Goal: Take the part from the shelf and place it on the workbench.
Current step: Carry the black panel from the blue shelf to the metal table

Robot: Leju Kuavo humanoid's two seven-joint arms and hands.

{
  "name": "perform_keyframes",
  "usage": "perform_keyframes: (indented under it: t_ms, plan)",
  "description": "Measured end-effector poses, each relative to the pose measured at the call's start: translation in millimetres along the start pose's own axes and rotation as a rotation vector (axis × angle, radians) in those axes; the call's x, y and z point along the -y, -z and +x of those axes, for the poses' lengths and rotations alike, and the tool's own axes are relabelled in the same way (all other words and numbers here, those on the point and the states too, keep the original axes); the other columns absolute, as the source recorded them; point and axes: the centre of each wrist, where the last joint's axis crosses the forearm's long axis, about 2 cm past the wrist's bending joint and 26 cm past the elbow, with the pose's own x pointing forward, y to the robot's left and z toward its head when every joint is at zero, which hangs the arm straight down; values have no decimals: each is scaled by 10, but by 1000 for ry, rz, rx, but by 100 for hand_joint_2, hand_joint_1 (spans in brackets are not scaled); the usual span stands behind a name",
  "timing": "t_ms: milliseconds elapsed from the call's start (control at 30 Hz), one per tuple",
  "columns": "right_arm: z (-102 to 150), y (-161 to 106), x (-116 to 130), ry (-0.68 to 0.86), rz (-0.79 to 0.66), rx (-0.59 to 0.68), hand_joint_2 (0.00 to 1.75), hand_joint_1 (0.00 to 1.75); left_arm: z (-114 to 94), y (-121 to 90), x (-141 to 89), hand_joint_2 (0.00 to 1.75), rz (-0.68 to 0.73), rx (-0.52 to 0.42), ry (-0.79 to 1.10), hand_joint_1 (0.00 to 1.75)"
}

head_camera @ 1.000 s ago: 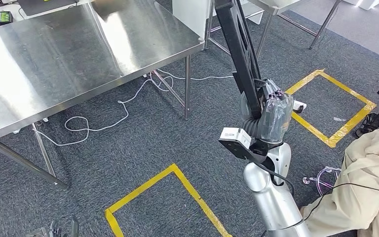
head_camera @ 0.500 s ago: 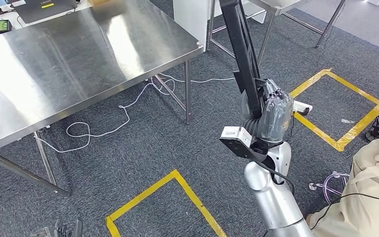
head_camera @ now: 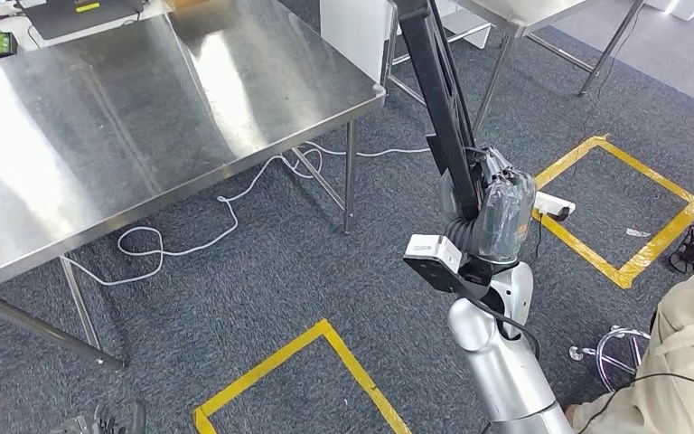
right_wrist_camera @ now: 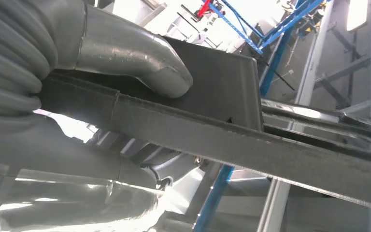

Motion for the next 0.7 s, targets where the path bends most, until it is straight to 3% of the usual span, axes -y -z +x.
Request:
perform_keyframes:
  t_ms: [700]
  plan:
    - [-50, -49, 38, -7, 6, 1, 175, 175, 1, 10, 30, 175, -6, -5, -1, 0]
